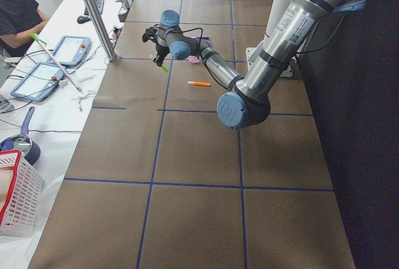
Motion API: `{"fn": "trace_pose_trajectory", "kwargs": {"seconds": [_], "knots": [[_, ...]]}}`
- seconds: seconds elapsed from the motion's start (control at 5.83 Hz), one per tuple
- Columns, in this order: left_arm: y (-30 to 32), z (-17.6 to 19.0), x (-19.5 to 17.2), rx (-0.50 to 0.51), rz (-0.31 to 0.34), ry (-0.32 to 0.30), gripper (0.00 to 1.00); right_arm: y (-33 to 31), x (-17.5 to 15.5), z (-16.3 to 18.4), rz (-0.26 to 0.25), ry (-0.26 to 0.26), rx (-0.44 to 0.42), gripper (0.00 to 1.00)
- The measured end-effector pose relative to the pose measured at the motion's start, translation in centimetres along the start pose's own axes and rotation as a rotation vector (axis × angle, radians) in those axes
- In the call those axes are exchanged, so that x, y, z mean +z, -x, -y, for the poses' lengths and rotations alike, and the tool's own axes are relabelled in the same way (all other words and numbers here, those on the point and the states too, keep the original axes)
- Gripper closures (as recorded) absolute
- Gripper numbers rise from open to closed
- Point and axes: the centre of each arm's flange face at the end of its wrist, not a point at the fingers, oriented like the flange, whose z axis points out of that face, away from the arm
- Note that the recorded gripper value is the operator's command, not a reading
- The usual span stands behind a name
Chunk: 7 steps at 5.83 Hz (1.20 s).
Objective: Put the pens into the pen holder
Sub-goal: 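Lift the green highlighter and carry it above the pink cup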
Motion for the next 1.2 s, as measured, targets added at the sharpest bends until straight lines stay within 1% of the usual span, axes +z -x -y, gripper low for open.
{"fn": "trace_pose_trajectory", "kwargs": {"seconds": [0.34, 0.51, 0.69, 0.86, 1.2], "knots": [[-4.6, 0.0, -0.5, 0.028, -0.018, -0.166, 1.0, -0.1, 0.1, 0.0, 0.0, 0.002, 0.003, 0.0], [-7.8, -0.5, -0.4, 0.016, -0.013, -0.248, 1.0, -0.2, 0.1, 0.0, -0.001, 0.003, 0.005, 0.0], [-12.2, -2.0, -0.5, 0.012, -0.002, -0.333, 1.0, -0.2, 0.2, 0.0, -0.001, 0.005, 0.007, 0.0], [-16.9, -4.5, -1.1, 0.017, 0.0, -0.414, 1.0, -0.3, 0.3, 0.0, 0.002, 0.008, 0.009, 0.0], [-24.6, -10.9, -1.3, 0.025, 0.022, -0.544, 0.99, -0.5, 0.6, -0.1, 0.014, 0.018, 0.016, 0.0]]}}
